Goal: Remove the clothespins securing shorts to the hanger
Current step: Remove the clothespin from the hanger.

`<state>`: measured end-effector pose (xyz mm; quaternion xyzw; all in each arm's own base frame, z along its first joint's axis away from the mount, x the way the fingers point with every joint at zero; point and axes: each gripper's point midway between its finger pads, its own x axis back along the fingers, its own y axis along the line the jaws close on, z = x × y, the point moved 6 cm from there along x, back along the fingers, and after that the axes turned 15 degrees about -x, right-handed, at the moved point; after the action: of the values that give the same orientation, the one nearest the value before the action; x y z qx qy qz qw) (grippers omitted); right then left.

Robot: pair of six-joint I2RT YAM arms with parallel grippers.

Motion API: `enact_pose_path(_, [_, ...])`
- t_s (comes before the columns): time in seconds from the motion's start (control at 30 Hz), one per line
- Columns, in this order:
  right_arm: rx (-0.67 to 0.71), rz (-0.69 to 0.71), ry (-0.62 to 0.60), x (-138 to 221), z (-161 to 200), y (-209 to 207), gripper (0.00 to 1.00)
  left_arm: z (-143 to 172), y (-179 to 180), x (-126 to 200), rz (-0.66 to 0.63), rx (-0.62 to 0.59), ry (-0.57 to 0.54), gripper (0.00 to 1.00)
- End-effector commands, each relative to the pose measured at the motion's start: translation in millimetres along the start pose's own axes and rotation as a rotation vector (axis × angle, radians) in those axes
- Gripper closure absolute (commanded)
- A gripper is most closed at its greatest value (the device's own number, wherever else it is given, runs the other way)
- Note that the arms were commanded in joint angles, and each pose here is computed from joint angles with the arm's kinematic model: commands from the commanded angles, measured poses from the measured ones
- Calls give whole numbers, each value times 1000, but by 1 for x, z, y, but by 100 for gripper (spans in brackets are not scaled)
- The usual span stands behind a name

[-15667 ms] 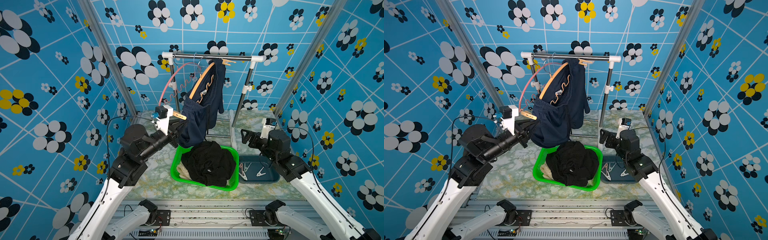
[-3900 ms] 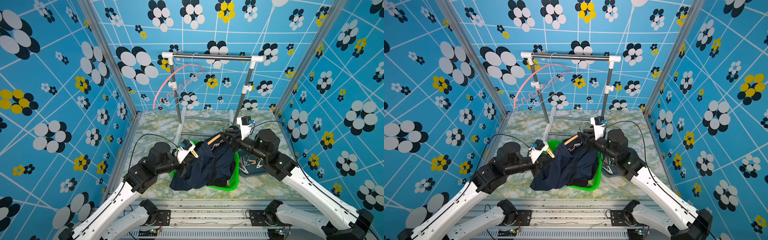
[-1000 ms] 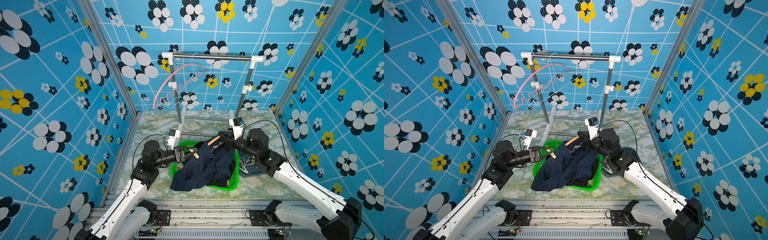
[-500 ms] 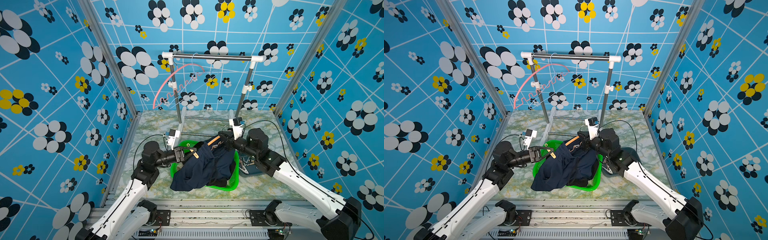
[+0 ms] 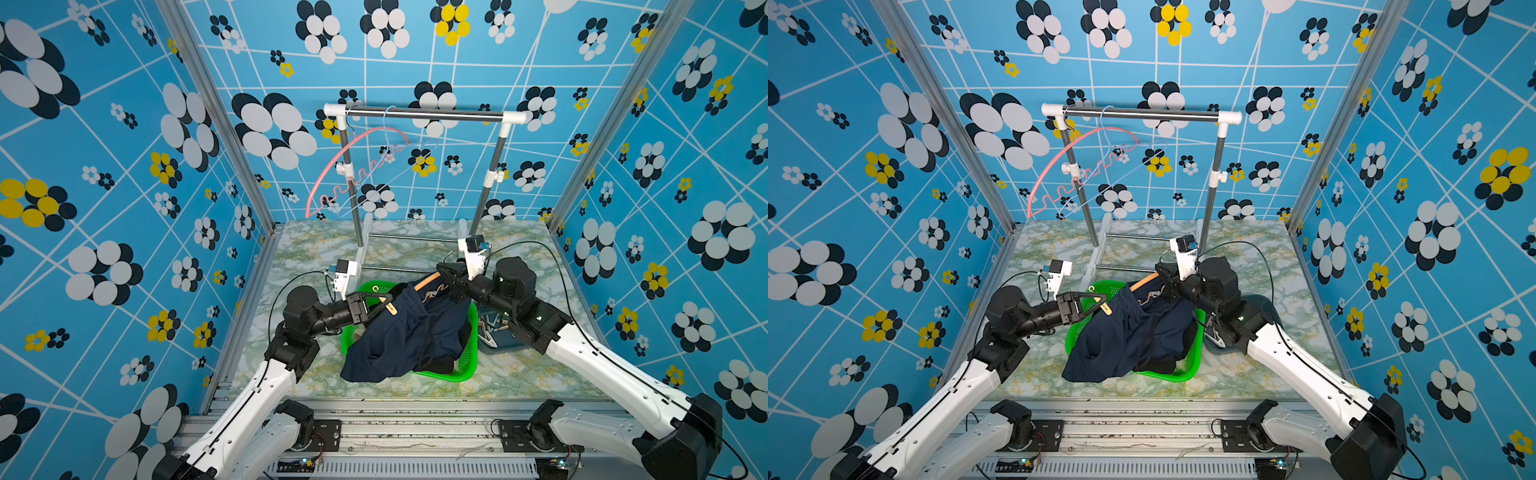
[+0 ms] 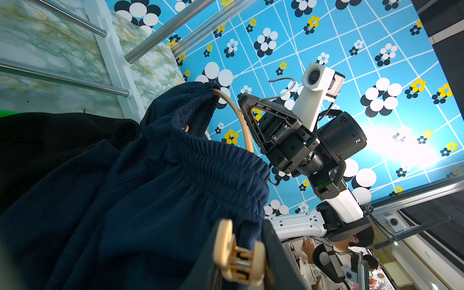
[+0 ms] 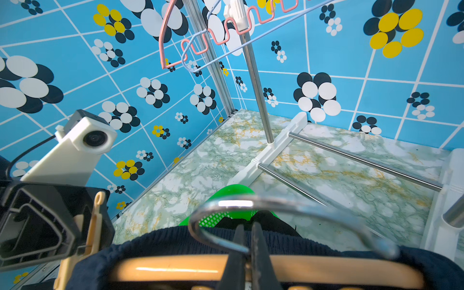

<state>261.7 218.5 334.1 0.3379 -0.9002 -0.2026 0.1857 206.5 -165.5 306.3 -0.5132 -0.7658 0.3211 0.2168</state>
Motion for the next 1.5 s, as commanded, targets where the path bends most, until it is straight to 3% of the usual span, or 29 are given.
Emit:
enact_pose_path(0.0, [-9, -67, -62, 12, -13, 14, 100, -5, 3, 2, -12, 6, -64, 100])
enact_pose_path(0.63, [-6, -29, -33, 15, -7, 8, 100, -16, 3, 9, -31, -23, -220, 100])
enact_pose_path(1.17, [-16, -5, -35, 16, -7, 6, 100, -23, 7, 30, -103, -32, -428, 100])
enact_pose_path(1.47, [-47, 31, -42, 19, -11, 4, 100, -23, 5, 33, -146, -84, -423, 100])
